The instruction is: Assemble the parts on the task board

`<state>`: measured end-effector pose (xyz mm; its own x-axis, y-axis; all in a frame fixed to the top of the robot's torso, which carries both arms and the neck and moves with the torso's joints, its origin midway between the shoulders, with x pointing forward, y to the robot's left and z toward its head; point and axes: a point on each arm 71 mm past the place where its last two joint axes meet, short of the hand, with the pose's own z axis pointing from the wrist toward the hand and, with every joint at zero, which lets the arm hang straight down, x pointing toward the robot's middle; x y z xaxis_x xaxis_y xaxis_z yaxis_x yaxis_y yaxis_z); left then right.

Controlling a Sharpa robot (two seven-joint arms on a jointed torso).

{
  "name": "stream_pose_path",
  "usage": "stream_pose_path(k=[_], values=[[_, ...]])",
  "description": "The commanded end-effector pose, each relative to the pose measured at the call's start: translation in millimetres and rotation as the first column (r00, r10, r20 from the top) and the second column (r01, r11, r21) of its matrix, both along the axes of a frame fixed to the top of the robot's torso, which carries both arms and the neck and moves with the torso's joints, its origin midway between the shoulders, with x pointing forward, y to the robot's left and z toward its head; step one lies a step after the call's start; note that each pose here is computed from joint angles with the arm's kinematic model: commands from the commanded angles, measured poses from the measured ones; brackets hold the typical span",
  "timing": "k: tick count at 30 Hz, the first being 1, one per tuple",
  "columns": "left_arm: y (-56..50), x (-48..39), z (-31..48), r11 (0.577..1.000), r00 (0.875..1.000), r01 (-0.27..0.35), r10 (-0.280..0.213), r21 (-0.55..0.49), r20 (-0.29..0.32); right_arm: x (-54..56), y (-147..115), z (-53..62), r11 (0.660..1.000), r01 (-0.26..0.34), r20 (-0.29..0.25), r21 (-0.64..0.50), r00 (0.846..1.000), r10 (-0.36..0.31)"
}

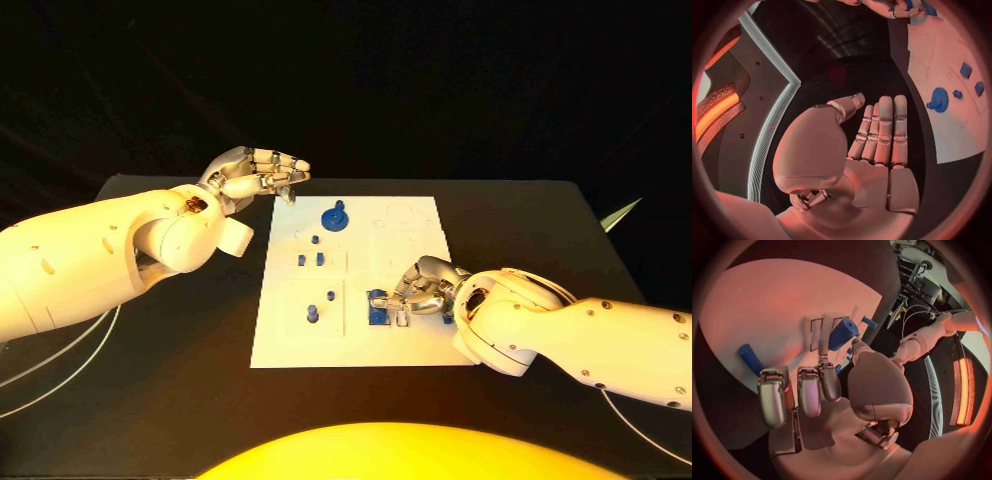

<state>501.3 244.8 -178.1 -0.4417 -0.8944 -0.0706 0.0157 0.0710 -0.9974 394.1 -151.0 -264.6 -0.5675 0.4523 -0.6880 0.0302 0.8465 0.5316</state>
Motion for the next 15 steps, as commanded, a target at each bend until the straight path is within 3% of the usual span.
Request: stream_pose_path(k=[1, 15], values=[[-1.6, -0.5, 1.2, 1.0, 1.0, 0.011, -0.011, -0.012, 0.003, -1.3, 1.4, 2.3, 1.0, -0.018, 0.028, 0.001, 0.999, 0.018], [0.1, -0.5, 1.2, 1.0, 1.0, 0.007, -0.007, -0.011, 0.003, -17.7, 0.9, 13.9, 0.995, -0.091, 0.061, 0.044, 0.994, 0.088]])
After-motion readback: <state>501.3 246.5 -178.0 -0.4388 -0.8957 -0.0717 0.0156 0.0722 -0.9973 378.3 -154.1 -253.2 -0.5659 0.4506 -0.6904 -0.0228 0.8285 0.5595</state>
